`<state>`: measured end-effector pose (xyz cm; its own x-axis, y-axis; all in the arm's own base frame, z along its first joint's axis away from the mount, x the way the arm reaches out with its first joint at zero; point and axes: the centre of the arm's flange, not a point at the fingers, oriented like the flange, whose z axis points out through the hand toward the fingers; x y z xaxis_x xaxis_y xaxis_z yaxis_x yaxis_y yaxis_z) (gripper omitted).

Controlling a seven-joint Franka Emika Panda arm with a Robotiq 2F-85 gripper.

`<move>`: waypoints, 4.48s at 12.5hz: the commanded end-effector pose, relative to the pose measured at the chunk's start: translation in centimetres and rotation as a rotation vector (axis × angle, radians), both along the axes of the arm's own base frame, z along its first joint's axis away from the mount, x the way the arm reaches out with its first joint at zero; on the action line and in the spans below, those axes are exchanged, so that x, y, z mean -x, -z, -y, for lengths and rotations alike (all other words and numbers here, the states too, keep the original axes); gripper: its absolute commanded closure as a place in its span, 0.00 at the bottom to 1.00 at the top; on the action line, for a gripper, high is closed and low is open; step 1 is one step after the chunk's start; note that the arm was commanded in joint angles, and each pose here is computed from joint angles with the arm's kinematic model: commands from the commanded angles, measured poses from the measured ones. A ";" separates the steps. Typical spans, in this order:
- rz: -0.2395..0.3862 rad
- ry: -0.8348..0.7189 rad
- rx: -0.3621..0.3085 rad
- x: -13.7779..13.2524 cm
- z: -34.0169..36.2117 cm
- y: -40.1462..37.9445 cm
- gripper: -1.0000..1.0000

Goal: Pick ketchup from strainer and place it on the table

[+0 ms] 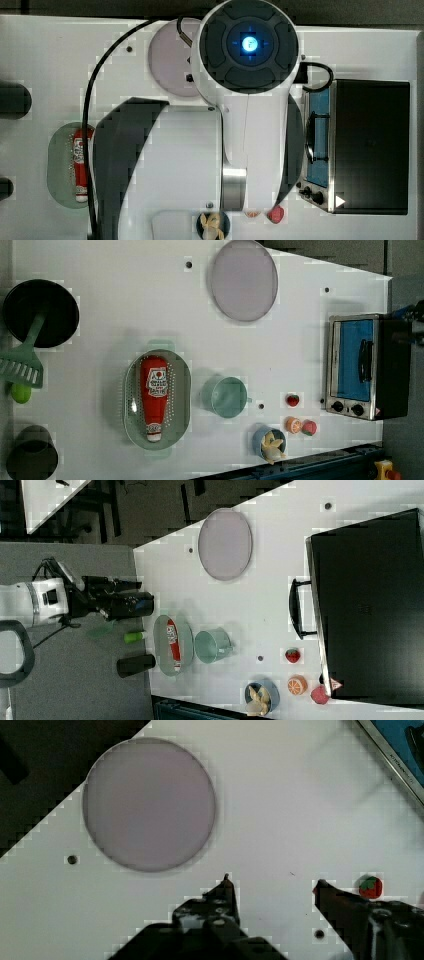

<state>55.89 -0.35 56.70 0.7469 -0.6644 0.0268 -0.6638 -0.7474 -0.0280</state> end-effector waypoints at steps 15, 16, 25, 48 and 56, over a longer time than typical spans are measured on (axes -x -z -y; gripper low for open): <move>-0.074 -0.533 -0.008 8.4 -30.4 10.1 0.00; -0.082 -0.571 -0.028 8.9 -32.2 11.5 0.00; 0.005 -0.673 -0.156 11.3 -36.7 27.0 0.00; 0.017 -0.618 -0.147 10.5 -35.2 27.4 0.42; -0.040 -0.415 -0.112 1.9 -21.4 15.9 0.42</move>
<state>51.50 27.96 43.73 0.9688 -0.2480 0.0044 -0.2445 -0.9578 -0.1510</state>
